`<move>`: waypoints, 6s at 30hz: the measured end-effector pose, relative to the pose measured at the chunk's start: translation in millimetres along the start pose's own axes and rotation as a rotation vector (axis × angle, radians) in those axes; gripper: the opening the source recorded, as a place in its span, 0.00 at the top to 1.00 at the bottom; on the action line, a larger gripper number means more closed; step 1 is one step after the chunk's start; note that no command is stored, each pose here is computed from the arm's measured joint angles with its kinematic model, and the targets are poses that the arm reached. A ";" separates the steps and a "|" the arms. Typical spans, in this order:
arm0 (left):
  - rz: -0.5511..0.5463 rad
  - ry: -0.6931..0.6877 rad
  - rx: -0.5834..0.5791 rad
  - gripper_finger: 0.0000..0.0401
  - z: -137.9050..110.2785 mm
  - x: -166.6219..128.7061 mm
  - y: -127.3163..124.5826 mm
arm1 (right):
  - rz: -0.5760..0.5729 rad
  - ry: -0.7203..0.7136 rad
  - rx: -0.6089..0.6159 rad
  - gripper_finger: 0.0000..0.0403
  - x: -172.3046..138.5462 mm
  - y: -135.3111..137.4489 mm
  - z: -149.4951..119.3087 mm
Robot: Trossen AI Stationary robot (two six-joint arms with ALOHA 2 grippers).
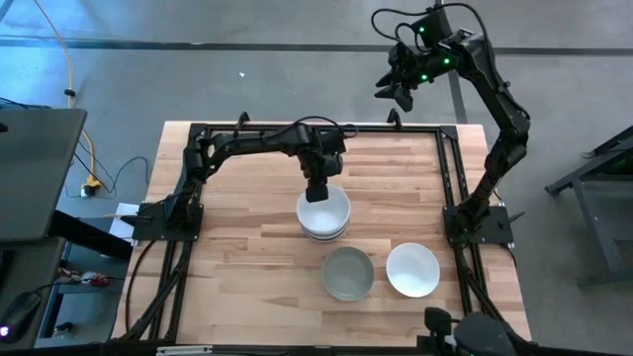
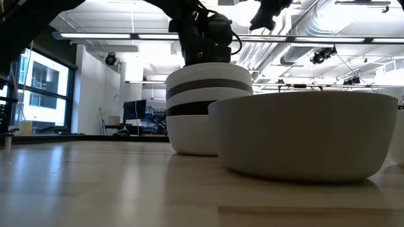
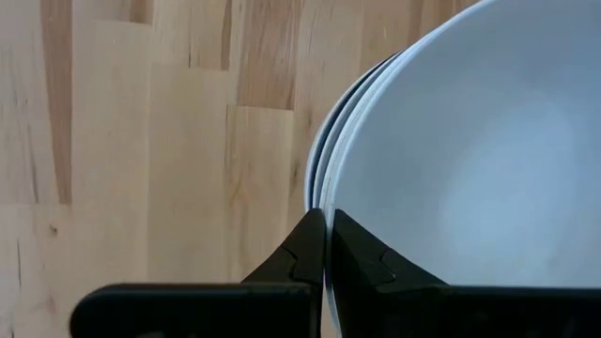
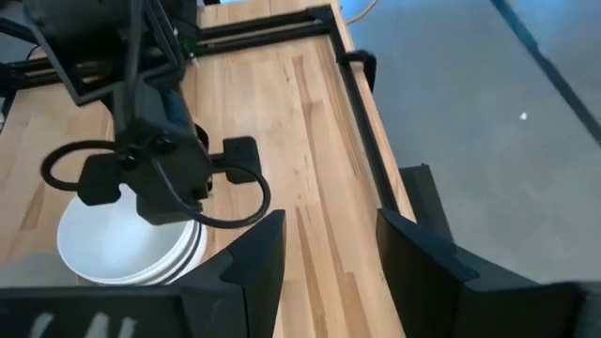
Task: Nest bowls inside each other
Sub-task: Stack the left white bowl on top of the top white bowl, then stack the white bowl on top of the white bowl
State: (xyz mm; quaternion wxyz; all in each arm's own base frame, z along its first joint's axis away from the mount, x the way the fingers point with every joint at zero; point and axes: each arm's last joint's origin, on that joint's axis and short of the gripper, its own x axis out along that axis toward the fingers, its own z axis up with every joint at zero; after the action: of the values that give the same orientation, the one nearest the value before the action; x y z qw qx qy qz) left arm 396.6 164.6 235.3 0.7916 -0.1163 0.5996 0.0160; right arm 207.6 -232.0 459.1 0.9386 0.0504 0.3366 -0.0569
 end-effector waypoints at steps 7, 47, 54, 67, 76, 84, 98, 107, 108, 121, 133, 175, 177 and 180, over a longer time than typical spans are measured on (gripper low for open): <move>0.012 0.017 -0.015 1.00 -2.6 -1.2 5.2 | -0.001 0.005 -0.001 0.61 8.2 -6.0 -3.9; 0.020 -0.028 0.003 0.85 7.2 -31.3 3.9 | -0.002 0.016 0.012 0.61 6.0 -7.6 -6.5; 0.032 -0.061 0.024 0.70 11.1 -30.9 2.3 | -0.001 0.018 0.009 0.61 6.0 -7.5 -6.6; 0.120 -0.052 0.028 0.60 9.5 -33.3 12.3 | 0.054 0.143 0.092 0.61 0.3 -5.5 -24.2; 0.153 -0.107 0.040 0.60 1.2 -62.3 25.2 | 0.130 0.332 0.275 0.61 28.8 -12.5 -65.3; 0.129 -0.234 0.102 0.60 -17.9 -120.3 21.6 | 0.174 0.500 0.409 0.61 61.7 -16.7 -103.7; 0.077 -0.432 0.172 0.60 -92.3 -233.1 -17.5 | 0.094 0.654 0.317 0.61 94.2 13.0 -97.7; 0.106 -0.486 0.247 0.60 -126.4 -265.6 -39.1 | -0.009 0.821 0.065 0.61 103.1 28.3 -95.4; 0.107 -0.484 0.254 0.60 -128.6 -266.9 -40.2 | -0.022 0.853 0.075 0.61 102.5 31.0 -96.2; 0.125 -0.477 0.257 0.60 -140.8 -273.0 -28.3 | -0.058 0.833 0.044 0.61 105.7 95.3 -76.6; 0.047 -0.483 0.279 0.60 -152.2 -275.3 -17.8 | -0.125 0.939 0.127 0.61 92.4 150.1 -124.4; 0.008 -0.606 0.263 0.60 -144.2 -280.5 -12.7 | -0.055 0.831 0.118 0.61 121.7 272.8 -234.0; 0.008 -0.605 0.262 0.60 -144.2 -280.4 -12.7 | -0.057 0.829 0.125 0.61 123.4 272.9 -237.1; 0.008 -0.605 0.262 0.60 -144.2 -280.4 -12.7 | -0.030 0.820 0.140 0.61 128.0 274.4 -243.2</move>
State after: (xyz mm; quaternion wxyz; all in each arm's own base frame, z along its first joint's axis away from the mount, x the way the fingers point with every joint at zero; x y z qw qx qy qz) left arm 183.7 155.0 468.1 0.9420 -0.0011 0.3346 -0.0243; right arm 192.1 62.3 206.1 0.7201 0.1275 0.6786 -0.0684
